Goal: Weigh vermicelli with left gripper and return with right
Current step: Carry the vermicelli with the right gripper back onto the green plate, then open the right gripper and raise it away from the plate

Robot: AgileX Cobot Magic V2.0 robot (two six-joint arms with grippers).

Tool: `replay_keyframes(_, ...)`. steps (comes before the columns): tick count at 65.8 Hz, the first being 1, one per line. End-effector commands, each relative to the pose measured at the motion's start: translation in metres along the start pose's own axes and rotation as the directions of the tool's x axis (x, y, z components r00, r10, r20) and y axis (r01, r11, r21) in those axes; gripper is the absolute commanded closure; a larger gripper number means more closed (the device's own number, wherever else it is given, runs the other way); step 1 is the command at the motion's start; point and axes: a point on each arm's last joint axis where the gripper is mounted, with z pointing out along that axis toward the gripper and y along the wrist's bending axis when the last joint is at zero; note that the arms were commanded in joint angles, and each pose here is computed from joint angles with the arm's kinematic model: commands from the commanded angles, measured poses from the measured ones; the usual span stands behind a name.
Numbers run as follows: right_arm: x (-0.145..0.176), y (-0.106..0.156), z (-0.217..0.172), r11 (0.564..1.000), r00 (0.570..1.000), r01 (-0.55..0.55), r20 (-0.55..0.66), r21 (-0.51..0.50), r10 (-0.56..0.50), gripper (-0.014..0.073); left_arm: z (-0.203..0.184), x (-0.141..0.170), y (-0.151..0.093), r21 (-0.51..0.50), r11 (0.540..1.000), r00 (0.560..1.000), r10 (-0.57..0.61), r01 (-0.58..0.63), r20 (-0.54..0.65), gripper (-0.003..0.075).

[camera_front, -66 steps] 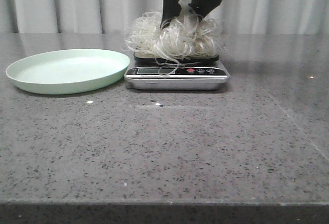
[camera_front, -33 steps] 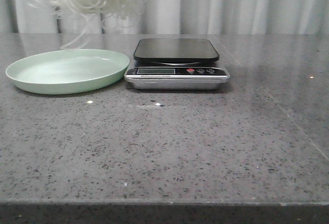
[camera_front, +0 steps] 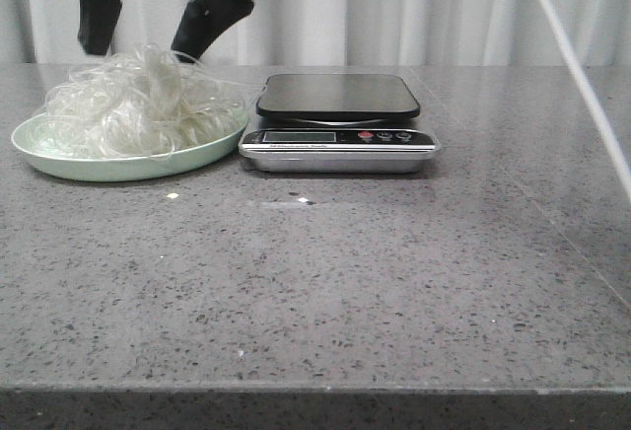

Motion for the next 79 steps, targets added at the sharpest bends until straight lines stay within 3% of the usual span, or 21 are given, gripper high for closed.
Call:
replay_keyframes(1,-0.021,0.005,-0.089,1.000,0.978,0.017,0.206,-0.001,-0.016,-0.0015,-0.001,-0.014,0.001,-0.010,1.000,0.996,-0.003,0.004,0.088,0.0594)
replay_keyframes(15,-0.009,-0.007,-0.160,0.996,0.957,0.001,0.290,0.095,-0.029,-0.0015,-0.001,-0.014,0.001,-0.010,1.000,0.996,-0.003,0.004,0.088,0.0594)
replay_keyframes(25,0.024,-0.018,-0.195,0.986,0.946,-0.033,0.323,0.162,-0.021,-0.0015,-0.001,-0.014,0.001,-0.010,1.000,0.996,-0.003,0.004,0.088,0.0594)
replay_keyframes(40,0.101,-0.033,-0.226,0.970,0.895,-0.116,0.447,0.215,0.008,-0.0015,-0.001,-0.014,0.001,-0.010,1.000,0.996,-0.003,0.004,0.088,0.0594)
replay_keyframes(53,0.181,-0.029,-0.255,0.955,0.840,-0.153,0.543,0.253,-0.009,-0.0015,-0.001,-0.014,0.001,-0.010,1.000,0.996,-0.003,0.004,0.088,0.0594)
replay_keyframes(67,0.257,-0.016,-0.272,0.951,0.743,-0.140,0.664,0.275,-0.083,-0.0015,-0.001,-0.014,0.001,-0.010,1.000,0.996,-0.003,0.004,0.088,0.0594)
replay_keyframes(74,0.297,-0.011,-0.276,0.952,0.675,-0.135,0.729,0.274,-0.114,-0.0015,-0.001,-0.014,0.001,-0.010,1.000,0.996,-0.003,0.004,0.088,0.0594)
replay_keyframes(79,0.329,-0.007,-0.278,0.954,0.600,-0.128,0.787,0.272,-0.144,-0.0015,0.000,-0.012,0.001,-0.010,1.000,0.996,-0.003,0.004,0.084,0.0594)
